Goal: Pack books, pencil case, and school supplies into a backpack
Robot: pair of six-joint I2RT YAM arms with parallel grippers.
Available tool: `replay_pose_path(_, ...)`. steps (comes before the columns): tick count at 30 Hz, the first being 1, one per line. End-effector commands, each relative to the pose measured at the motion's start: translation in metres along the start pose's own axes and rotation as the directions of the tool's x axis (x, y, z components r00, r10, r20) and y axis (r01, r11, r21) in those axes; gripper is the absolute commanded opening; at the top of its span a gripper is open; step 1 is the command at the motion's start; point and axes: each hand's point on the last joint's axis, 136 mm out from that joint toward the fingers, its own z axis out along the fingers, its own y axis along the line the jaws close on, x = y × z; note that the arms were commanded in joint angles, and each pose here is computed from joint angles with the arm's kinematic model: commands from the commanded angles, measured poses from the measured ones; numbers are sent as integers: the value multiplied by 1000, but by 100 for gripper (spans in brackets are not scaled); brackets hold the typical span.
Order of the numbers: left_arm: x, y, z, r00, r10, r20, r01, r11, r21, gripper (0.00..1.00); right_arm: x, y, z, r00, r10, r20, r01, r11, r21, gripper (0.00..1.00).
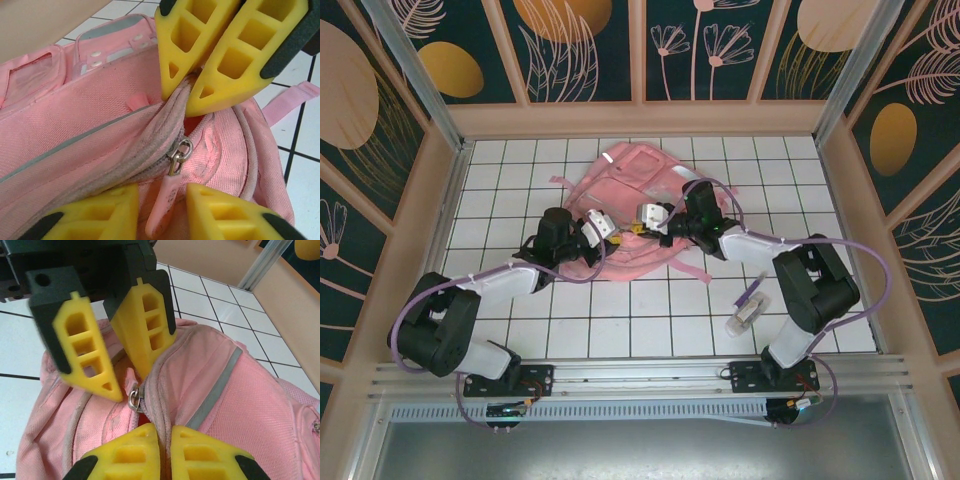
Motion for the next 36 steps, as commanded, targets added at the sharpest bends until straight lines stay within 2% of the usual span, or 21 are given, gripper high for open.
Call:
replay_pose_path(1,-25,-8,4,992,61,113,-68,996,63,18,-49,20,-2,985,-88,152,97,994,-57,0)
replay_pose_path(3,-23,-8,5,992,67,102,-74,995,68,4,-44,18,-3,987,-94,128,100,994,-40,0)
replay_pose_path(4,-24,-6,5,993,67,94,-73,996,59,0,-41,16,-4,989,-99,113,103,994,-32,0)
replay_pose_path(8,-15,8,4,999,49,22,-49,999,-12,0,-22,9,-11,990,-141,7,142,990,-13,0)
replay_pose_path(10,-7,24,-2,1000,3,-6,-4,998,-66,0,-15,6,-18,985,-168,-27,168,986,-8,0)
replay_pose_path(13,8,59,-22,994,-109,-15,106,983,-151,0,-7,7,-26,985,-164,-59,163,987,-12,0)
replay_pose_path(14,14,71,-30,991,-132,-19,126,973,-191,0,7,0,-34,983,-150,-101,152,988,6,0)
replay_pose_path(16,20,83,-39,991,-128,-41,116,967,-228,0,24,2,-37,972,-159,-172,160,987,-4,0)
replay_pose_path(18,22,79,-39,993,-98,-60,84,976,-202,0,31,3,-37,969,-142,-203,146,989,4,0)
replay_pose_path(20,19,64,-33,995,-91,-29,86,989,-123,0,21,-5,-34,983,-84,-162,95,994,62,4)
replay_pose_path(22,14,49,-27,997,-65,-32,62,994,-86,0,7,-7,-29,994,-34,-102,43,995,87,22)
replay_pose_path(24,1,31,-24,999,-34,17,35,999,-29,0,-10,-6,-21,998,5,-55,0,996,90,38)
replay_pose_path(27,-9,14,-18,999,-10,34,9,1000,5,0,-32,-2,-6,998,56,-8,-55,996,70,46)
replay_pose_path(30,-16,9,-16,999,-5,46,4,1000,19,0,-34,-5,10,998,61,-5,-60,991,119,48)
replay_pose_path(33,-19,11,-16,999,21,41,-22,1000,17,0,-13,-13,18,998,49,-38,-40,978,206,47)
replay_pose_path(36,-19,19,-17,999,33,18,-33,999,-19,0,12,-9,22,993,16,-121,8,980,199,36)
